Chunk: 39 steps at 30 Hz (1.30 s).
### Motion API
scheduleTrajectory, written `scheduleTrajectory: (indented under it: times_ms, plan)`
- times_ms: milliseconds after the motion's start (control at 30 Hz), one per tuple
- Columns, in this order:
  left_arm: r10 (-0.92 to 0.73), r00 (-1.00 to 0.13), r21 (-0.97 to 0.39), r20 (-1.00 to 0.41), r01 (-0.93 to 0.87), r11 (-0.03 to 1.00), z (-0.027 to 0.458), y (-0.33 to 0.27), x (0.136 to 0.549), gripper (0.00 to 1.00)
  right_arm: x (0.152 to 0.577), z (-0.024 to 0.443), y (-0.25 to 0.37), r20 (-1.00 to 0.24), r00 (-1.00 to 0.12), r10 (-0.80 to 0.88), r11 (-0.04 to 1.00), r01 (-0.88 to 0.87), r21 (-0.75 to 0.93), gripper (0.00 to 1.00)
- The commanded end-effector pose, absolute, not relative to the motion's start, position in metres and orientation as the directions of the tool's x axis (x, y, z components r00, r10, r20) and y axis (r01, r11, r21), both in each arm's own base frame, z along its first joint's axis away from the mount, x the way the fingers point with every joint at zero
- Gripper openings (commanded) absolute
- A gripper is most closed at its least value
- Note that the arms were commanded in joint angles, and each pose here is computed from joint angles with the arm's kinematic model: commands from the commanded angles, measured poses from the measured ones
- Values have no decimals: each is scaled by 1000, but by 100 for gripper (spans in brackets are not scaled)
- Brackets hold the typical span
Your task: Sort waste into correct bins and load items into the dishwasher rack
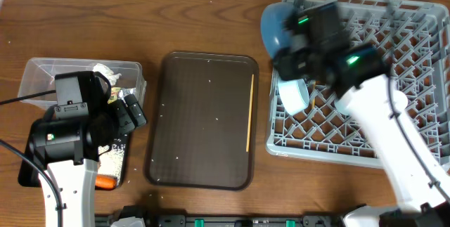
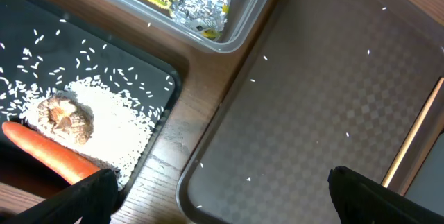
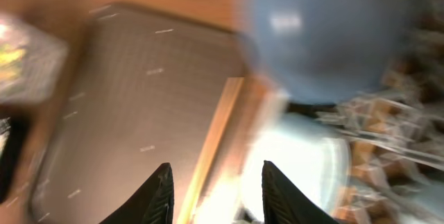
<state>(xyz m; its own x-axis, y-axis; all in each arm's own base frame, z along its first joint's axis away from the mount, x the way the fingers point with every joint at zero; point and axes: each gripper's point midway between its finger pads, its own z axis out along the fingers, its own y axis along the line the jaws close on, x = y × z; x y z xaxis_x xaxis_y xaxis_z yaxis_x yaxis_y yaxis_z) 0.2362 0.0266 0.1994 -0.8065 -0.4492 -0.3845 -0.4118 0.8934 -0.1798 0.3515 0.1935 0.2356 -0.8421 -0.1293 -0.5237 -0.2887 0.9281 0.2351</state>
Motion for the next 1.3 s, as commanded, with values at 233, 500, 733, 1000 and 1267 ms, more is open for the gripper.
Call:
scheduleTrajectory:
  times_ms: [233, 500, 733, 1000, 1267]
  plan:
    - [-447, -803, -170, -395, -414, 894, 202, 30, 237, 98, 322, 126, 260, -361, -932, -47, 998, -58, 21, 31]
    - [-447, -803, -169, -395, -415, 894, 202, 30, 237, 98, 317, 38, 258, -205, -978, 37, 995, 55, -84, 35]
    - [-447, -803, -170, -395, -414, 894, 202, 30, 237, 98, 316, 3, 250, -129, -990, 64, 990, 79, -115, 34]
    - [-447, -803, -170, -395, -414, 894, 202, 30, 237, 98, 320, -1, 248, -96, -994, 54, 995, 62, -82, 33]
    - [-447, -803, -170, -395, -414, 894, 202, 30, 237, 98, 320, -2, 242, -56, -995, 85, 995, 88, -56, 31]
